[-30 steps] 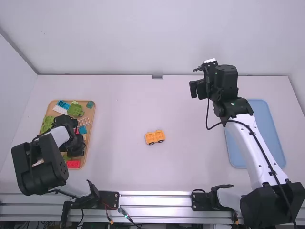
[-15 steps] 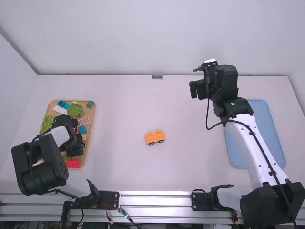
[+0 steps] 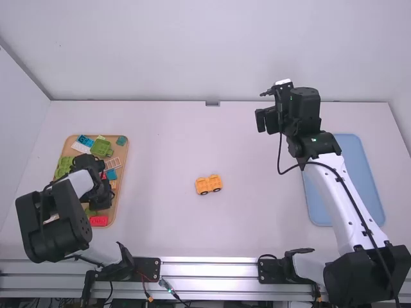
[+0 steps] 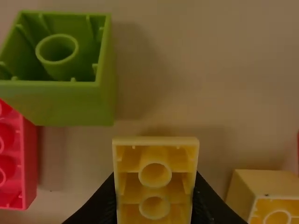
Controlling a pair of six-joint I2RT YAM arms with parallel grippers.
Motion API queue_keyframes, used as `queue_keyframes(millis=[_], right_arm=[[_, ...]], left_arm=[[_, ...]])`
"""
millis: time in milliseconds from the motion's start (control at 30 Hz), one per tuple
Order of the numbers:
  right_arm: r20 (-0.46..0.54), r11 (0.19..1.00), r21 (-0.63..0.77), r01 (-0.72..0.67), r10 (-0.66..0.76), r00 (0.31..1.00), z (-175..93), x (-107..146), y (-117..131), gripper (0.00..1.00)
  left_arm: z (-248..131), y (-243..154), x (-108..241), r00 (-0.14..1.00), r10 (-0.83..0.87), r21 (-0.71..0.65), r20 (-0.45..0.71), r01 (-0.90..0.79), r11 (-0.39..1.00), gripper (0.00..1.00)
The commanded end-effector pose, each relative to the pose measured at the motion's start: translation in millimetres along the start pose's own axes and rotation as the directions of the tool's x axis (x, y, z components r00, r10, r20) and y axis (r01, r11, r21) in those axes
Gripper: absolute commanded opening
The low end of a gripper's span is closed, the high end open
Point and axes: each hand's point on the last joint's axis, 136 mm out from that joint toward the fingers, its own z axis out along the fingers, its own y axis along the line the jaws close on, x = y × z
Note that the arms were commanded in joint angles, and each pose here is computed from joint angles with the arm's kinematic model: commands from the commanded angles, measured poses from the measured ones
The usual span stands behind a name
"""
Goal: Assemble lego blocks to make yellow taxi
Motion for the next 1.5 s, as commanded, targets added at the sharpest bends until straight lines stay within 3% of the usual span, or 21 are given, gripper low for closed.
queue_keyframes(millis=[0, 33, 67, 333, 533, 600, 733, 767, 867, 900, 933, 1000, 1033, 1100, 1233, 1367, 1467], right_arm=[[0.023, 1.000, 0.008, -0.004, 0.004, 1.000, -3, -12, -3, 0.99], [0.023, 1.000, 0.009, -0.004, 0.004, 1.000, -3, -12, -3, 0.99], [0.023, 1.000, 0.008, -0.004, 0.004, 1.000, -3, -12, -3, 0.99], [0.043, 0.997, -0.059, -0.055, 0.058, 0.997, -3, -16, 8, 0.99], [0.084, 0.962, -0.272, -0.035, 0.060, 0.995, 16, -24, 44, 0.99], [0.094, 0.940, -0.339, -0.028, 0.063, 0.994, 24, -24, 56, 0.99], [0.128, 0.833, -0.553, 0.007, 0.076, 0.989, 37, -24, 92, 0.99], [0.147, 0.775, -0.632, 0.028, 0.084, 0.986, 36, -25, 106, 0.99], [0.182, 0.653, -0.753, 0.074, 0.099, 0.978, 29, -26, 128, 0.99], [0.203, 0.587, -0.803, 0.103, 0.107, 0.973, 23, -27, 137, 0.99], [0.206, 0.563, -0.819, 0.110, 0.110, 0.972, 22, -26, 140, 0.99], [0.232, 0.465, -0.872, 0.151, 0.121, 0.965, 15, -24, 151, 0.99], [0.232, 0.465, -0.872, 0.151, 0.121, 0.965, 15, -24, 151, 0.99], [0.212, 0.378, -0.914, 0.145, 0.143, 0.967, 12, -21, 163, 0.99], [0.130, 0.283, -0.956, 0.074, 0.183, 0.974, 12, -21, 179, 0.99], [0.131, 0.142, -0.984, 0.106, 0.181, 0.975, -4, -23, 198, 0.99], [0.149, 0.084, -0.987, 0.136, 0.174, 0.973, -12, -23, 202, 0.99]], left_arm=[[5, 8, 8, 0.998, 0.050, -0.020, -0.034, -0.051, 0.998, 0.18], [4, 6, 8, 0.997, 0.072, -0.009, -0.034, -0.072, 0.997, 0.14], [1, 3, 7, 0.995, 0.091, -0.002, -0.032, -0.091, 0.996, 0.02], [-40, -18, -9, 0.989, 0.144, 0.092, 0.043, -0.148, 0.985, 0.02], [-104, -60, -19, 0.924, 0.330, 0.326, 0.193, -0.378, 0.867, 0.09], [-125, -76, -11, 0.877, 0.418, 0.419, 0.236, -0.480, 0.771, 0.14], [-172, -107, 27, 0.719, 0.596, 0.593, 0.357, -0.668, 0.450, 0.17], [-188, -114, 45, 0.654, 0.640, 0.636, 0.403, -0.703, 0.317, 0.17], [-208, -122, 76, 0.568, 0.686, 0.690, 0.456, -0.712, 0.130, 0.17], [-219, -124, 94, 0.501, 0.707, 0.704, 0.499, -0.710, 0.007, 0.17], [-224, -124, 103, 0.469, 0.714, 0.706, 0.520, -0.706, -0.050, 0.17], [-244, -122, 141, 0.342, 0.714, 0.703, 0.611, -0.649, -0.291, 0.17], [-244, -122, 141, 0.342, 0.714, 0.703, 0.611, -0.649, -0.291, 0.17], [-264, -115, 179, 0.237, 0.673, 0.665, 0.701, -0.558, -0.497, 0.19], [-279, -107, 232, 0.132, 0.583, 0.570, 0.802, -0.462, -0.680, 0.26], [-288, -95, 271, 0.079, 0.490, 0.484, 0.868, -0.350, -0.802, 0.25], [-297, -89, 285, 0.082, 0.452, 0.458, 0.888, -0.247, -0.854, 0.22]])
